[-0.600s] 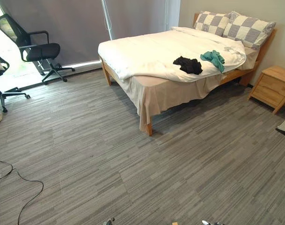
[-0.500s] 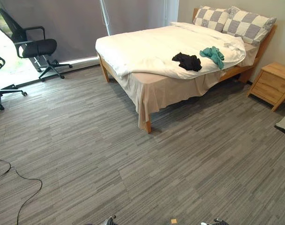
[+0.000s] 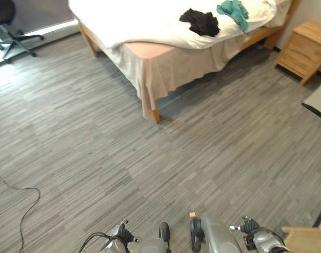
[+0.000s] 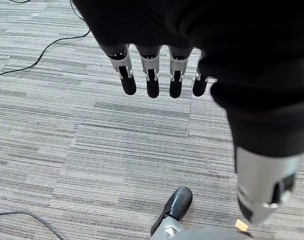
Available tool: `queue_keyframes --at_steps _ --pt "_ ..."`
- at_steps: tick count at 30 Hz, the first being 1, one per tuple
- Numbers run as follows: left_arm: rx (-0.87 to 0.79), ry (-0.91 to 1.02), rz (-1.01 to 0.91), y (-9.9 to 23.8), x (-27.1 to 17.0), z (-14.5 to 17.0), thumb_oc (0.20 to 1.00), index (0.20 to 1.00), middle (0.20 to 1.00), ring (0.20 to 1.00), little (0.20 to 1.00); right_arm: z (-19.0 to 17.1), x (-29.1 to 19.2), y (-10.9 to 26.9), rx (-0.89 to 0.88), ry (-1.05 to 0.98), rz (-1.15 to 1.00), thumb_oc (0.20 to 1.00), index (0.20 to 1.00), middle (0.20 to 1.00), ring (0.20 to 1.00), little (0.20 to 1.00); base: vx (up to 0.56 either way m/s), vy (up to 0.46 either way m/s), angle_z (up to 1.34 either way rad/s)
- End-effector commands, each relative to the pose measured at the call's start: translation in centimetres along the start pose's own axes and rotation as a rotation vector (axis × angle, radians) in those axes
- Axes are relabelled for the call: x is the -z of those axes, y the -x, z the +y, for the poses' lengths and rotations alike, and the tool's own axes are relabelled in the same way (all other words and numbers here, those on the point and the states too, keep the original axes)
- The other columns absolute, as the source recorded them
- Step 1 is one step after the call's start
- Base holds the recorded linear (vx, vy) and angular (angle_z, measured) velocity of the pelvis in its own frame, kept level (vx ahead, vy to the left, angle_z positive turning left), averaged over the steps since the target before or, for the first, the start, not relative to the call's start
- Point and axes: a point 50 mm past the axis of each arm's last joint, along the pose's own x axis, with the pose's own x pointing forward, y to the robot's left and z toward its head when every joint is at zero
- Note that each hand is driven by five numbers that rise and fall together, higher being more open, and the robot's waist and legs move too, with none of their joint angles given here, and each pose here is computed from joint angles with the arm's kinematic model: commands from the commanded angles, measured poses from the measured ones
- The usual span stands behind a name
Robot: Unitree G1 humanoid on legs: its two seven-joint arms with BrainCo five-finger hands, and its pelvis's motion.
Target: Tidy up the quilt and then pick up the clothes from the bed and put them into the laundry hamper.
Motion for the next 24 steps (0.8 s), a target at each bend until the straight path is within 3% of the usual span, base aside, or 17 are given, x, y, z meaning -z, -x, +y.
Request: queue_keyframes --at_steps 1,6,10,16,22,24 --pt "-0.044 0.006 -0.008 -0.2 -0.5 0.8 1.000 1.000 1.000 1.000 1.000 -0.1 1.2 0.2 0.018 0.009 0.011 1.000 1.000 1.000 1.000 1.000 0.40 -0.090 0.14" --pt "-0.018 -0.079 -0.008 -0.2 -0.5 0.7 1.000 1.000 1.000 1.000 1.000 0.6 5.0 1.0 0.015 -0.005 0.129 1.000 1.000 1.000 1.000 1.000 0.52 -0.160 0.36" --pt "-0.016 -0.036 -0.015 -0.1 -0.7 0.2 1.000 1.000 1.000 1.000 1.000 0.1 7.1 1.4 0.003 0.083 0.209 1.000 1.000 1.000 1.000 1.000 0.54 -0.214 0.28" --pt "-0.139 0.063 -0.080 -0.4 -2.8 2.5 1.000 1.000 1.000 1.000 1.000 -0.9 4.7 0.7 0.047 0.116 0.131 1.000 1.000 1.000 1.000 1.000 0.38 -0.199 -0.14" --pt "-0.145 0.071 -0.059 0.0 -1.7 0.6 1.000 1.000 1.000 1.000 1.000 -2.1 2.2 0.4 0.103 0.445 -0.012 1.000 1.000 1.000 1.000 1.000 0.64 0.095 -0.07" --pt "-0.135 0.051 -0.040 0.1 -1.3 0.2 1.000 1.000 1.000 1.000 1.000 -1.9 2.0 0.4 0.101 0.470 -0.017 1.000 1.000 1.000 1.000 1.000 0.44 0.074 -0.06"
